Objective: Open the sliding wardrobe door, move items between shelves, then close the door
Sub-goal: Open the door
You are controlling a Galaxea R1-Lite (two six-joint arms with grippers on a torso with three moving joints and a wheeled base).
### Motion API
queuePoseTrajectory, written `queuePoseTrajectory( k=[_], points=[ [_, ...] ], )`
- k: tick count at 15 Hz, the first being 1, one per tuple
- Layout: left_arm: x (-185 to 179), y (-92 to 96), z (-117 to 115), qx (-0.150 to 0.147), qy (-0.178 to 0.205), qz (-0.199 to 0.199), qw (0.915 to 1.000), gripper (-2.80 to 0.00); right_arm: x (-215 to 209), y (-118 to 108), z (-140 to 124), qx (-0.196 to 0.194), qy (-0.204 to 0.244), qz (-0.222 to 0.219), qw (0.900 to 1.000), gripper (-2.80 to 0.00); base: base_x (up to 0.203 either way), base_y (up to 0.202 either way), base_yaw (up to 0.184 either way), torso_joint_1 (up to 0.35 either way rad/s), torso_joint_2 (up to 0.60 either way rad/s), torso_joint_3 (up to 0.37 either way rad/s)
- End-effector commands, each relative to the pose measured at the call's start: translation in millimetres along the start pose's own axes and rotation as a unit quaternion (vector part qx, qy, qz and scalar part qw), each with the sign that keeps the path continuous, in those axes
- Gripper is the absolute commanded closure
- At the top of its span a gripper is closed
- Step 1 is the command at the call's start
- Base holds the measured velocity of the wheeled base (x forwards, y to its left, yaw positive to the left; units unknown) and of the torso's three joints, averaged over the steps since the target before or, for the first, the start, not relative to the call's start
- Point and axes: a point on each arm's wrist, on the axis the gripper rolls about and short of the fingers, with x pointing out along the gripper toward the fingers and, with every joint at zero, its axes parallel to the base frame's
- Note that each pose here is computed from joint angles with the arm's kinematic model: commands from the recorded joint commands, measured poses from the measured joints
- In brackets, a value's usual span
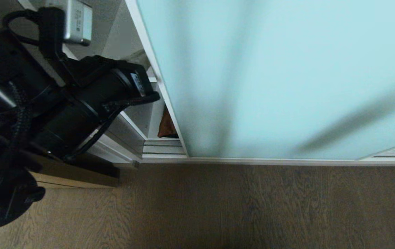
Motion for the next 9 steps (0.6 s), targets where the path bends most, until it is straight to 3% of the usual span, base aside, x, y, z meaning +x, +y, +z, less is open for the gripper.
queuePoseTrajectory(
  k=[1,4,9],
  points=[
    [15,-9.4,-17,-0.002,0.014,-0.011,0.9998,0.0,0,0,0,0.0,0.0,0.0,1.0,0.0,0.0,0.0,0.0,0.0,0.0,0.0],
    [37,-24.3,-33,-0.007,0.021,-0.025,0.9994,0.0,0,0,0,0.0,0.0,0.0,1.0,0.0,0.0,0.0,0.0,0.0,0.0,0.0],
    [72,-71.5,-53,-0.02,0.012,-0.039,0.999,0.0,0,0,0,0.0,0.0,0.0,1.0,0.0,0.0,0.0,0.0,0.0,0.0,0.0]
  ],
)
